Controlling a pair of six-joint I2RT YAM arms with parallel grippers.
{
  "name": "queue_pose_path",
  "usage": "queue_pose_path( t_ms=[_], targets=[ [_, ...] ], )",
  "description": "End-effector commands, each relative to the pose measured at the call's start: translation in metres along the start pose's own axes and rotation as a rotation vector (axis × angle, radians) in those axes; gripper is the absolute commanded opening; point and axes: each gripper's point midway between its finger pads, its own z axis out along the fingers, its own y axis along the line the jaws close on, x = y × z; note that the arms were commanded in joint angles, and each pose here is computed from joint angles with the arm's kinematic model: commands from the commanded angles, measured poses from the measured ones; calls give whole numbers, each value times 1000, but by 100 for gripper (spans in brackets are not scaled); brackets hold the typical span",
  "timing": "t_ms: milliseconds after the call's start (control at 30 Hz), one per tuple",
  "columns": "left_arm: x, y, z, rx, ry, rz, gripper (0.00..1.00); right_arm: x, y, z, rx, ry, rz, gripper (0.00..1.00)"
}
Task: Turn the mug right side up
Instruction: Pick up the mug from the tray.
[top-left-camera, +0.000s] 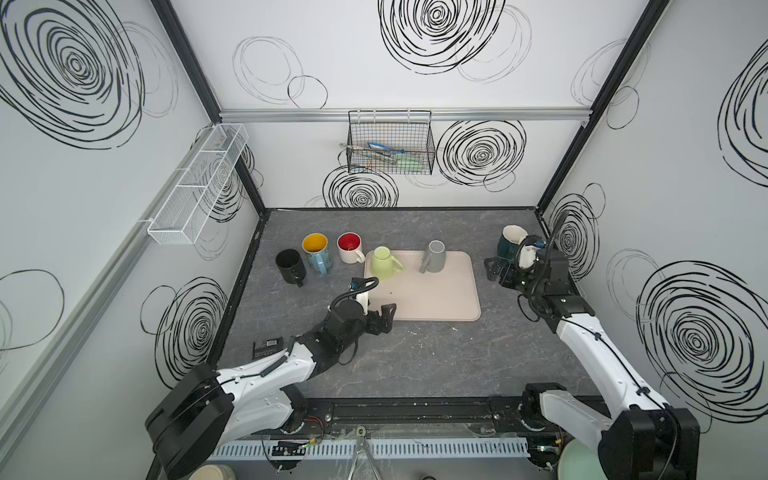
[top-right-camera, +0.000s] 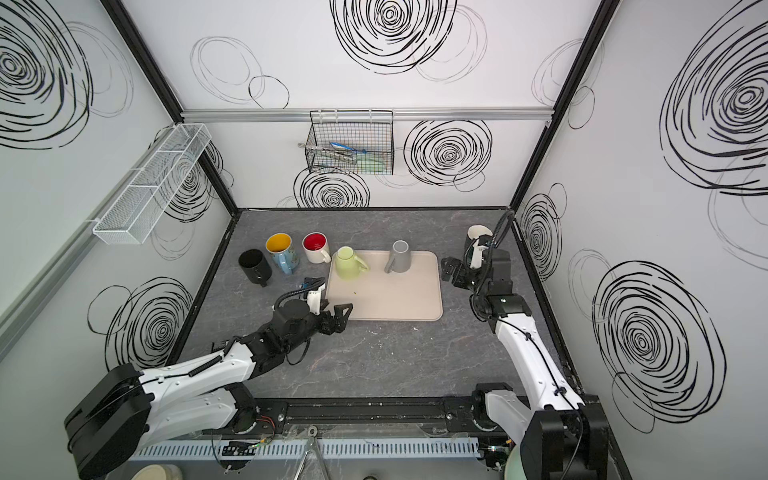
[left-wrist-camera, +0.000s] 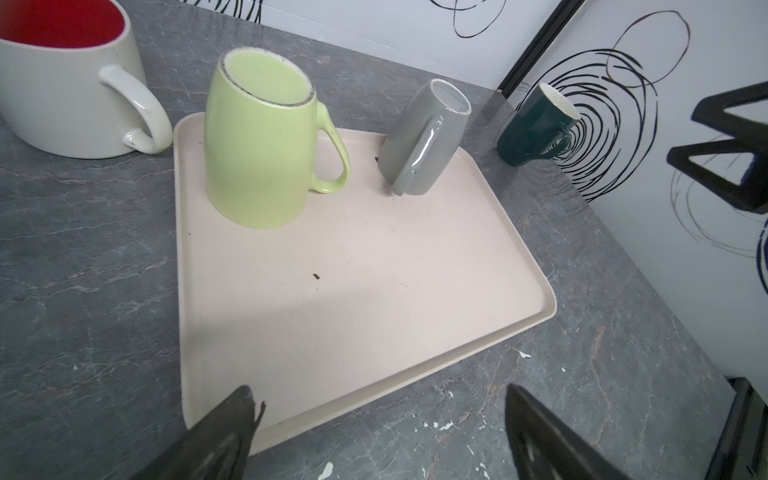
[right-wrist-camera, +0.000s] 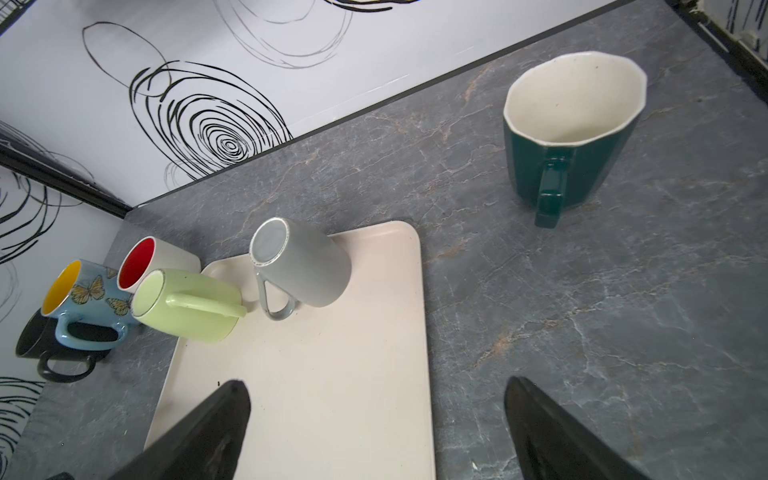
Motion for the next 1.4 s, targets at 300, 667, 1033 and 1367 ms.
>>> queue_pose_path(
  t_ms=[300,667,1033,1367],
  targets=[
    [-4,-7,17,-76,3,9,96,46,-19,13,-13,17,91,100],
    [-14,-50,99,-101,226,169,96,81,-15,14,-95,76,180,100],
    [-15,-62,161,-120,343,200,96,98,-14,5,-116,103,143,100],
    [-31,-52,191,-172,345,227,96,111,-17,2,-81,128,116,100]
  ],
)
